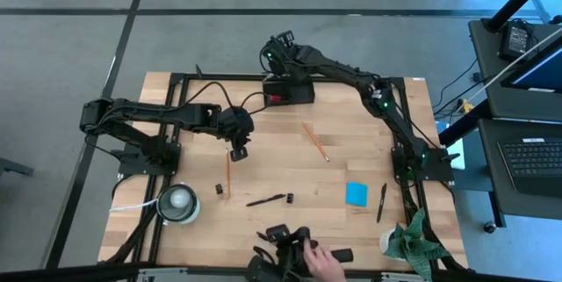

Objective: Pick and place office supplies into organizer
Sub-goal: Put the green scissors into the desk organizer

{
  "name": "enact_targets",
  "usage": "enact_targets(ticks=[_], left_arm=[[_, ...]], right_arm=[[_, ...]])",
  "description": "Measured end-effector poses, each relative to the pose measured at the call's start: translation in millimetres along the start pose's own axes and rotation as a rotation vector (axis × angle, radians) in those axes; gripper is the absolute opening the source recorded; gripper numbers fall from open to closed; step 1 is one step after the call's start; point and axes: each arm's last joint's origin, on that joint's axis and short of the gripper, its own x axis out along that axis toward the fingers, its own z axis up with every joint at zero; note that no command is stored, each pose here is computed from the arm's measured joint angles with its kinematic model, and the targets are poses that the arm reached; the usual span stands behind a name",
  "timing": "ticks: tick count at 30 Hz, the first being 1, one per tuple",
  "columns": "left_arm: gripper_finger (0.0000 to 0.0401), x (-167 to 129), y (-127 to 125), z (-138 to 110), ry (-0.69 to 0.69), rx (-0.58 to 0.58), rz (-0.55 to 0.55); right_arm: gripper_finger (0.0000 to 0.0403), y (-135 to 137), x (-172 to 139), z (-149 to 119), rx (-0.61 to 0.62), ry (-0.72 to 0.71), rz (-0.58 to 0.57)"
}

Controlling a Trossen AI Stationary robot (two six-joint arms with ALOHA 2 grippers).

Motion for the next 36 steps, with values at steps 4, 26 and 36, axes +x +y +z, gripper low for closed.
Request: enact_targets(ticks=[4,26,36], left_arm=[[0.0086,0.0,0.0,0.0,0.0,0.011,0.0],[0.0081,0.0,0.0,0.0,0.0,0.064,0.0],[0.0082,0.0,0.0,-0.1,0.001,0.064,0.0]], right_arm=[[0.0036,3.0,-3.0,2.6,-0.068,0.04,-0.014],[0.0036,8.6,-17.5,16.7,-0.165,-0.021,-0.021],[0.0036,25.1,2.0,35.5,-0.239,-0.004,-0.012]])
